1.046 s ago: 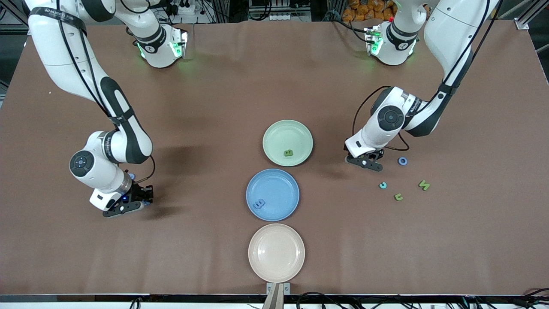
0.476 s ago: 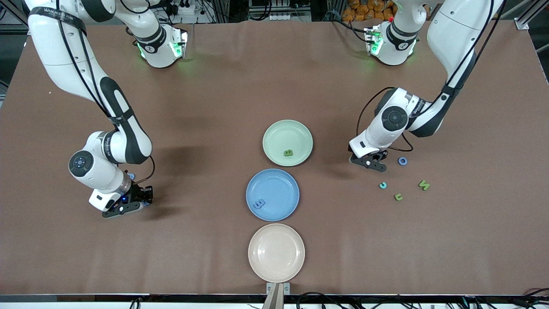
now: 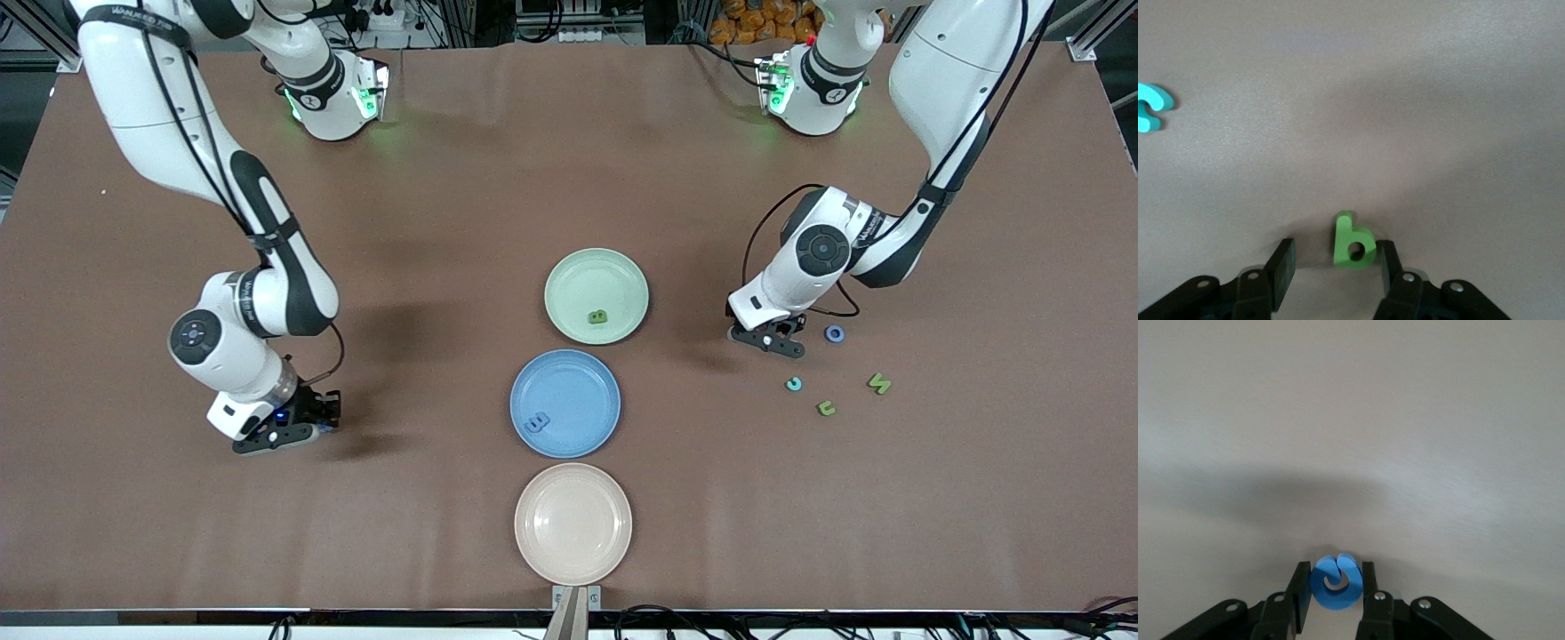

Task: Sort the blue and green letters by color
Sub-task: 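Place the blue c on the blue plate while the left gripper places b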

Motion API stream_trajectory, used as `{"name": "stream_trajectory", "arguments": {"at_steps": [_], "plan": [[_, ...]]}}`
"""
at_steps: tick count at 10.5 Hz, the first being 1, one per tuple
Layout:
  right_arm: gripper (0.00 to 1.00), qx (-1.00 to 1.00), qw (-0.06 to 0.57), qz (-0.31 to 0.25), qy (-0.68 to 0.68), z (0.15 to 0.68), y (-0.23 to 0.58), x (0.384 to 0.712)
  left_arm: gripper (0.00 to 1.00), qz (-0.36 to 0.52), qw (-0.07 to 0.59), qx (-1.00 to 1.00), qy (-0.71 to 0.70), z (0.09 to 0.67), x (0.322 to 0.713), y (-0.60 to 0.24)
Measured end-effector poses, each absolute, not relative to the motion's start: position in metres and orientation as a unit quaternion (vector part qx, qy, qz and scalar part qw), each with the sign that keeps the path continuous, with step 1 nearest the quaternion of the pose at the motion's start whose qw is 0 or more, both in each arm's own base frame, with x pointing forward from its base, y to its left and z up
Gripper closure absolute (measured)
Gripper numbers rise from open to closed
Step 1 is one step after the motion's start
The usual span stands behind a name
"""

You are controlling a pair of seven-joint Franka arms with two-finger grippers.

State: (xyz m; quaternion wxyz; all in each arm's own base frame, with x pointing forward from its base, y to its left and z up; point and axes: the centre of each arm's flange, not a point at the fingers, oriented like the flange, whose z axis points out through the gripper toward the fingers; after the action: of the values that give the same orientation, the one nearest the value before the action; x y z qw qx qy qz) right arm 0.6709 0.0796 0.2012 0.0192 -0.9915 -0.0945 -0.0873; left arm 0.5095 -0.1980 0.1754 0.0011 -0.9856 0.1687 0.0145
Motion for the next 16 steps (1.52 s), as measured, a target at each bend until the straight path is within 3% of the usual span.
{"name": "stream_trajectory", "arguments": {"at_steps": [1,3,5,10,14,15,16], "plan": [[0.66,-0.992,0.026,-0.092,-0.078,0.212,0.108,0.674,0.4,0.015,0.001,-0.985,0.17,0.175,0.509,-0.2],[0.66,-0.993,0.041,-0.101,-0.046,0.234,0.168,0.677,0.67,0.012,0.001,-0.986,0.169,0.177,0.511,-0.199],[0.66,-0.992,0.056,-0.109,-0.024,0.249,0.223,0.671,0.72,0.012,0.001,-0.986,0.169,0.177,0.511,-0.199],[0.66,-0.988,0.095,-0.125,-0.009,0.276,0.35,0.64,0.72,-0.002,-0.007,-0.988,0.151,0.185,0.515,-0.209],[0.66,-0.983,0.117,-0.141,-0.021,0.263,0.411,0.62,0.72,-0.004,-0.018,-0.996,0.093,0.231,0.512,-0.282],[0.62,-0.983,0.119,-0.139,-0.018,0.259,0.414,0.619,0.72,-0.003,-0.018,-0.997,0.075,0.247,0.512,-0.301],[0.49,-0.983,0.122,-0.136,-0.01,0.259,0.413,0.62,0.72,-0.004,-0.021,-0.998,0.056,0.259,0.509,-0.32]]}}
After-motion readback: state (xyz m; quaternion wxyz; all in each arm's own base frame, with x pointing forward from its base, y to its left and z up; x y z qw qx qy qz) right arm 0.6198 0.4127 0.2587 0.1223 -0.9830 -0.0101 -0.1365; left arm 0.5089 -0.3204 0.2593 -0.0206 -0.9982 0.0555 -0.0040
